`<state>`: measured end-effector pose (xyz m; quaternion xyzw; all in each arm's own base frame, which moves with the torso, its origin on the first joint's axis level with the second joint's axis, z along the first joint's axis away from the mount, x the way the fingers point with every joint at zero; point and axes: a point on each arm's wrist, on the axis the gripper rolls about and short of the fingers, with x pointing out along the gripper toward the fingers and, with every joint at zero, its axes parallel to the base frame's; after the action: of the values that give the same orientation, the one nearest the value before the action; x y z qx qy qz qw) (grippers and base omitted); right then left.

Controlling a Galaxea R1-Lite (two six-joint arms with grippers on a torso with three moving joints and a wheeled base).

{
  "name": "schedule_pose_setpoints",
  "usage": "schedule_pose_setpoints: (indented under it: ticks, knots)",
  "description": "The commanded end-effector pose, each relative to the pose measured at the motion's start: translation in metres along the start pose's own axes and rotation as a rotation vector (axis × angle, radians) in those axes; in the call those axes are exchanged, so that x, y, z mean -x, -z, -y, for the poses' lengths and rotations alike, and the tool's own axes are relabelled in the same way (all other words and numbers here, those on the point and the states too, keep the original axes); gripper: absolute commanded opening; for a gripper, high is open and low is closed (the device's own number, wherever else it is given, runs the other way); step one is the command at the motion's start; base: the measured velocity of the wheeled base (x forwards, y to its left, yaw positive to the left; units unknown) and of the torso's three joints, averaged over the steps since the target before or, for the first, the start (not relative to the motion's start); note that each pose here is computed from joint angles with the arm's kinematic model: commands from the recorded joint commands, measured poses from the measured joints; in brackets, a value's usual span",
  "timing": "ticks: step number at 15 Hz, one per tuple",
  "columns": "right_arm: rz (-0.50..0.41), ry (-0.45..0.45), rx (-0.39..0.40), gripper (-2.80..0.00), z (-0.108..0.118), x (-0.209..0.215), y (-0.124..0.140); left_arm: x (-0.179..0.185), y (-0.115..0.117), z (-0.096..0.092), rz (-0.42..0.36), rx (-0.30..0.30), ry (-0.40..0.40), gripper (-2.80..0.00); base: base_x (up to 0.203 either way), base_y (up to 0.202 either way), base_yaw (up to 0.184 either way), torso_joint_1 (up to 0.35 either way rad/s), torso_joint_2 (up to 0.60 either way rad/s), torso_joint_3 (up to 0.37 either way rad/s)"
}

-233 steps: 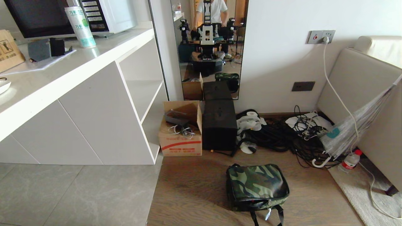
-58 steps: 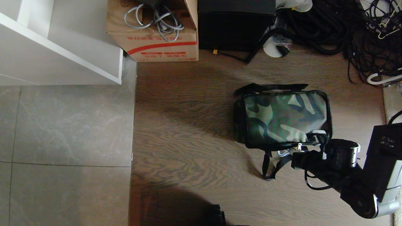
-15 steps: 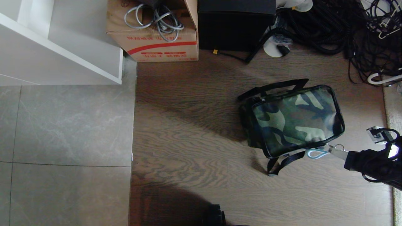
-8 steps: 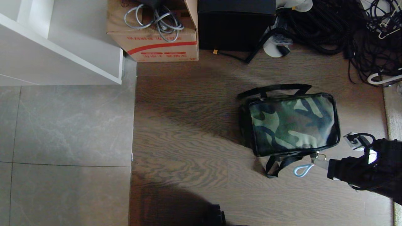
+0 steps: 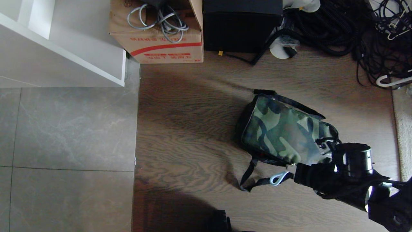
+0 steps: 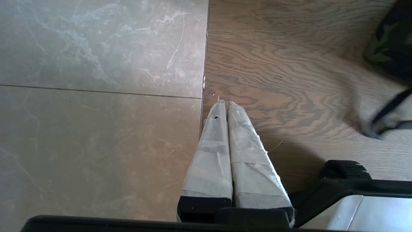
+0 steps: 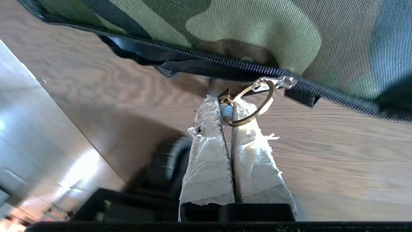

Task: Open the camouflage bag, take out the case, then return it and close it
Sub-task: Open the top of the storage box

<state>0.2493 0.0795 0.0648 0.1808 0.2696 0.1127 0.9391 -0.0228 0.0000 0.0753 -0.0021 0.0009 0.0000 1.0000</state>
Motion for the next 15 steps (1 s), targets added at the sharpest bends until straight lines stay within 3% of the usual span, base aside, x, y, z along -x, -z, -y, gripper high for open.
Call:
schedule_pose_setpoints:
  ticks: [1,5,9,15]
  knots:
    - [-0.032,0.023,-0.004,-2.8,0.003,-0.008,0.008,0.0,0.0,0.0,-0.001,0.0,0.0,-2.8,0.0,0.0,0.0,0.0,0.0,0.0]
    - [0.005,0.084,0.056,-2.8,0.023,-0.01,-0.004,0.0,0.0,0.0,-0.001,0.0,0.0,-2.8,0.0,0.0,0.0,0.0,0.0,0.0]
    - [0.041,0.1,0.083,-2.8,0.029,-0.006,-0.014,0.0,0.0,0.0,-0.001,0.0,0.0,-2.8,0.0,0.0,0.0,0.0,0.0,0.0]
    - [-0.023,0.134,0.085,-2.8,0.035,-0.001,-0.008,0.0,0.0,0.0,-0.001,0.0,0.0,-2.8,0.0,0.0,0.0,0.0,0.0,0.0]
